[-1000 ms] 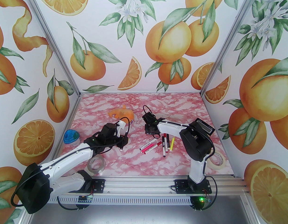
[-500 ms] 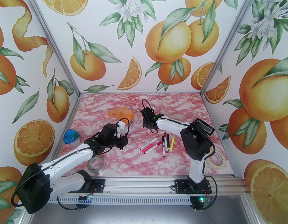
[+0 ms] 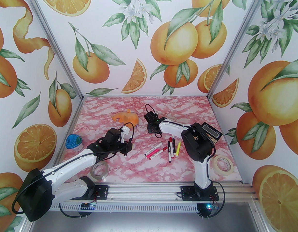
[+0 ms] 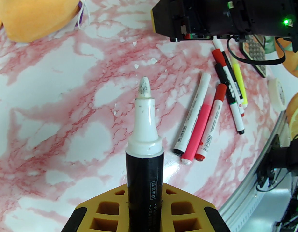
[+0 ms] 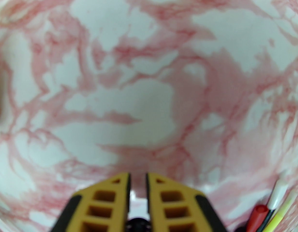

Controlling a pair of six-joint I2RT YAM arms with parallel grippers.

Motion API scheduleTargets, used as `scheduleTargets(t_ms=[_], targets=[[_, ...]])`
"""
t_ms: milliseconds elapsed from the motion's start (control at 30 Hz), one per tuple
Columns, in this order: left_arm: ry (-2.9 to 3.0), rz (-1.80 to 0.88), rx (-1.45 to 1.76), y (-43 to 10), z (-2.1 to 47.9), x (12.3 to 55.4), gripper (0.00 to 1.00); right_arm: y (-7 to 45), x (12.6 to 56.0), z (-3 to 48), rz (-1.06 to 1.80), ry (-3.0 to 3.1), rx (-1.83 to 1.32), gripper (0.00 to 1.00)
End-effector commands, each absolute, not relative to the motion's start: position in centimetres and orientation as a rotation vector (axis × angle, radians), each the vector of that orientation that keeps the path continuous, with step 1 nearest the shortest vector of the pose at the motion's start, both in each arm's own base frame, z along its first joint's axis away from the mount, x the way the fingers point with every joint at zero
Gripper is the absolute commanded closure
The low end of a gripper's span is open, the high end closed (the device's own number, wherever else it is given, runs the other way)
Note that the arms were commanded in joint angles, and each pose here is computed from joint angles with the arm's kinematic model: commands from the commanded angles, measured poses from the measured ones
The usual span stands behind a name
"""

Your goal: Open the pen caps

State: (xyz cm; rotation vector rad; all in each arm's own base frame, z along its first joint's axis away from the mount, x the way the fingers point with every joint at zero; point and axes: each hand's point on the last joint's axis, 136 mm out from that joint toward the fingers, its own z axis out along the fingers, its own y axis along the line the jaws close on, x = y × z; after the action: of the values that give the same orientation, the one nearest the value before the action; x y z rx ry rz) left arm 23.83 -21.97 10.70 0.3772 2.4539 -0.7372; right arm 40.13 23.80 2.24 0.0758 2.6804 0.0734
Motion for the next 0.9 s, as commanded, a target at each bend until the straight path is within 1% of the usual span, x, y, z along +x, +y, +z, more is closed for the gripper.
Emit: scheduleTargets(t_ms=[0,133,500,567,700,867], targets=[[2.446,-0.750,0.373,-22.1,10.5,23.9,0.98,23.1,40.8,2.0,0.028,2.671,0.109,0.84],[2.449,-0.746,0.375,-22.0,10.4,23.9,0.98,22.8,40.8,1.6,0.008,2.674,0.119,0.78],[2.462,-0.734,0.377,-21.8,10.2,23.8,0.98,22.6,41.0,1.6,-0.010,2.664,0.127,0.75],[2.465,-0.730,0.378,-21.8,10.1,23.7,0.98,22.6,41.1,1.8,-0.010,2.660,0.118,0.74],[2.483,-0.718,0.373,-21.5,9.4,23.6,0.98,23.1,41.4,2.7,0.009,2.642,0.086,0.67],[2.531,-0.673,0.346,-20.9,7.9,23.4,0.98,23.2,41.2,4.3,0.034,2.609,0.053,0.66]])
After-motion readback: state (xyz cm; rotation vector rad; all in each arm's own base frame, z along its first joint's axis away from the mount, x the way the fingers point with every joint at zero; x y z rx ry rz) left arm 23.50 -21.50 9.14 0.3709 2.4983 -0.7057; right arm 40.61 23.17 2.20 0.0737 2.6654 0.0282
